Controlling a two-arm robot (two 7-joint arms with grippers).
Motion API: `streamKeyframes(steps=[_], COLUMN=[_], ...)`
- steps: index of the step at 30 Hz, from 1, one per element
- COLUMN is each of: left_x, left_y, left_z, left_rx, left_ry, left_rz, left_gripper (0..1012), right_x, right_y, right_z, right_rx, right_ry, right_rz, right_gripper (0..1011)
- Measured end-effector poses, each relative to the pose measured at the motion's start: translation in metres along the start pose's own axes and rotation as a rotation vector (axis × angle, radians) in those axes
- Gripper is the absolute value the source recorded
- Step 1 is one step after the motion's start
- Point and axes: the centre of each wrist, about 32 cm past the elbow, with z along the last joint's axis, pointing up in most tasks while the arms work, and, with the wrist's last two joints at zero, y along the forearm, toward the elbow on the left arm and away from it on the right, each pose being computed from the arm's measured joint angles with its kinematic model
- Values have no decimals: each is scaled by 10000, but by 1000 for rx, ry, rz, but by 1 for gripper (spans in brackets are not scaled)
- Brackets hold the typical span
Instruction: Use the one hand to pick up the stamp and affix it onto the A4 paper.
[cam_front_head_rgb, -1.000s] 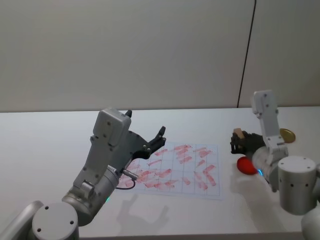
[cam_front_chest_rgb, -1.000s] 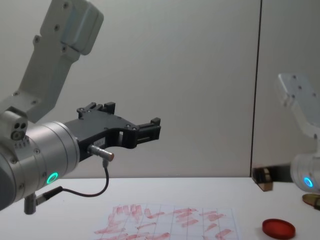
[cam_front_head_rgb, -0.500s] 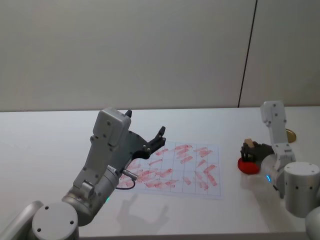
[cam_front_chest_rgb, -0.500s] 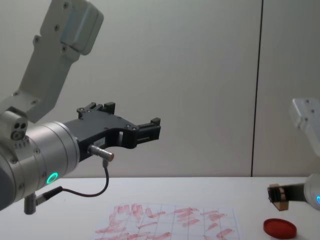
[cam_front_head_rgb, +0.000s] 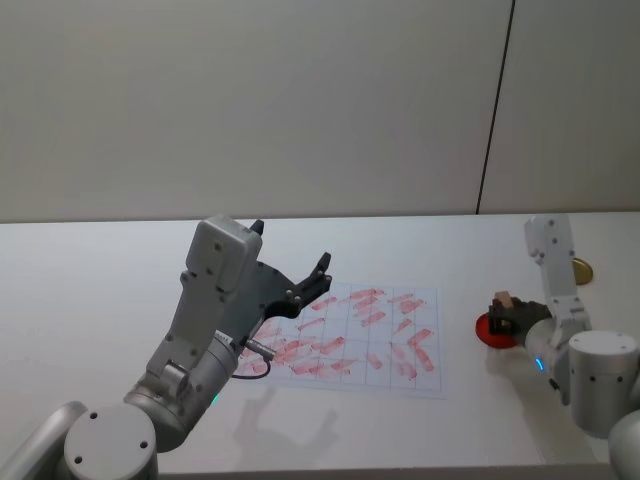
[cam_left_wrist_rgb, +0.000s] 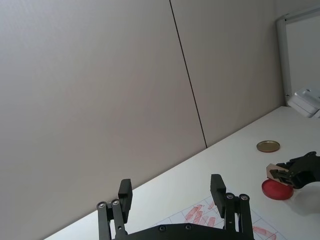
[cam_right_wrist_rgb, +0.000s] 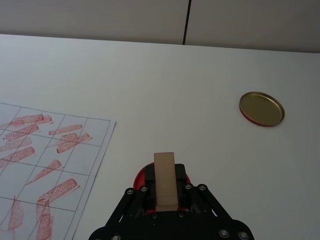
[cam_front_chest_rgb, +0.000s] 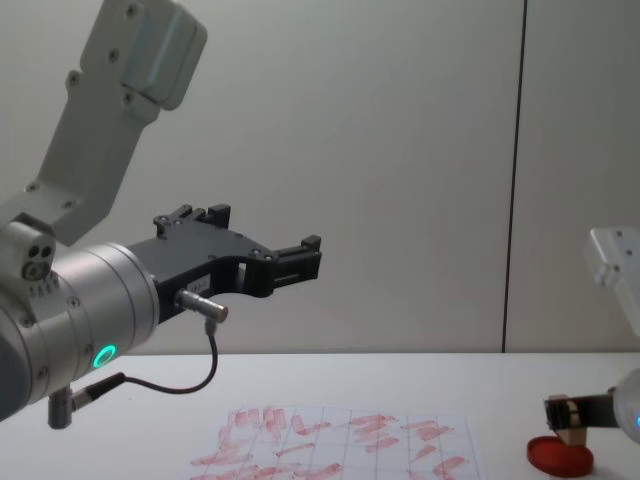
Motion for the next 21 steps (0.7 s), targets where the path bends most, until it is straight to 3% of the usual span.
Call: streamKeyframes(steps=[9,21], left_x=[0,0], left_y=[0,0], left_z=[0,0], left_rx=[0,0], left_ry=[0,0], left_rz=[0,0], left_gripper=[993,993], right_x=[24,40], right_y=[45,83], right_z=[-40,-68], right_rx=[-8,9], right_ry=[5,8], right_rz=[-4,-1], right_gripper=[225,590])
